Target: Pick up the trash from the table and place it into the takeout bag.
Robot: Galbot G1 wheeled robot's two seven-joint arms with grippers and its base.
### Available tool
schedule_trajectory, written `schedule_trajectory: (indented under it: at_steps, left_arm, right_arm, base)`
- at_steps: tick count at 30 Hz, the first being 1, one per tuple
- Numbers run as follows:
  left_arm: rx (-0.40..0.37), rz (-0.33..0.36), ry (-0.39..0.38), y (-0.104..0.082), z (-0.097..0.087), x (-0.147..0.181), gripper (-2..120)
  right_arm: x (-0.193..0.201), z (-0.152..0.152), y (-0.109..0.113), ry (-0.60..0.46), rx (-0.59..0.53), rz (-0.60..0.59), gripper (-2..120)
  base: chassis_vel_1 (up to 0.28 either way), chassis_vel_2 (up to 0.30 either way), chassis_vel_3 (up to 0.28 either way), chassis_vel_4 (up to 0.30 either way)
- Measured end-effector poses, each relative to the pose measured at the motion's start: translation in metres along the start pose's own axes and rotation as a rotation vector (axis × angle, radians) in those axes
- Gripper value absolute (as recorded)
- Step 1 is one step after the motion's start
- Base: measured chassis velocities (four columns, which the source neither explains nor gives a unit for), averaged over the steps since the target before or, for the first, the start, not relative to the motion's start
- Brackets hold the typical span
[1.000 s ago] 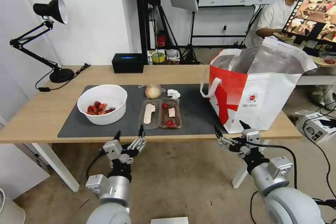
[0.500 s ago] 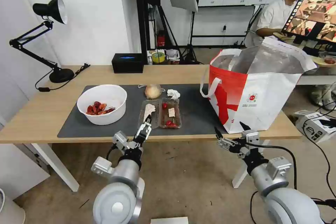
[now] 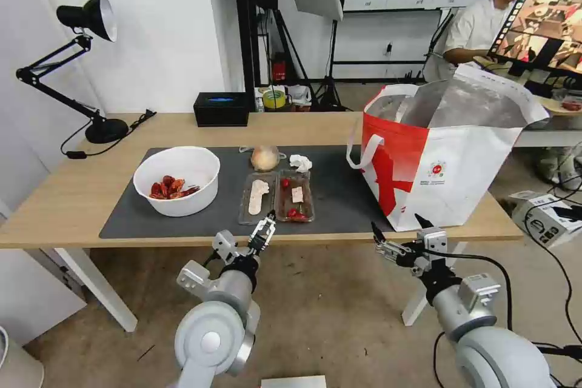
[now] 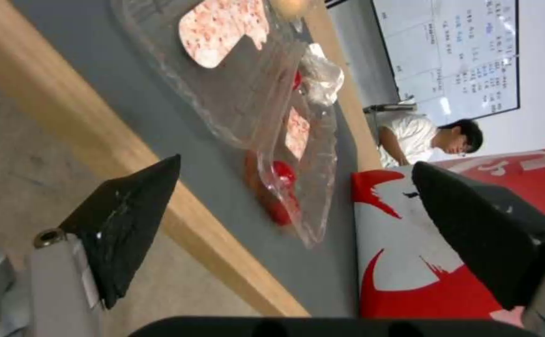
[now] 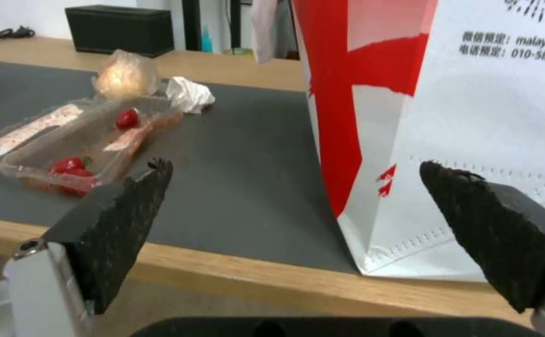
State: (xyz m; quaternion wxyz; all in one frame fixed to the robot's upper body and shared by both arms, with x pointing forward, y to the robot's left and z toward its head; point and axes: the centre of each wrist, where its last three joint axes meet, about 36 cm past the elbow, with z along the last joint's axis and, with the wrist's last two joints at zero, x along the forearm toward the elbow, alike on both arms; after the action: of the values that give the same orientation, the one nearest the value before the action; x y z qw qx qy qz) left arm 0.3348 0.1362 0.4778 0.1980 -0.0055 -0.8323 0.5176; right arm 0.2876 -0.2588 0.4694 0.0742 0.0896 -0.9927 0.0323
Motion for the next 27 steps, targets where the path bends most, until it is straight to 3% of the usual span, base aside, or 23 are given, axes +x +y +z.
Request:
schedule_trajectory:
  at_steps: [27]
  left_arm:
    - [0.007, -0.016, 0.013, -0.003, 0.0, -0.042, 100]
  right_arm:
    - [-0.001, 0.007, -0.003, 0.012, -0.004, 0.02, 100]
  base:
    - [0.0, 0.0, 0.0, 0.0]
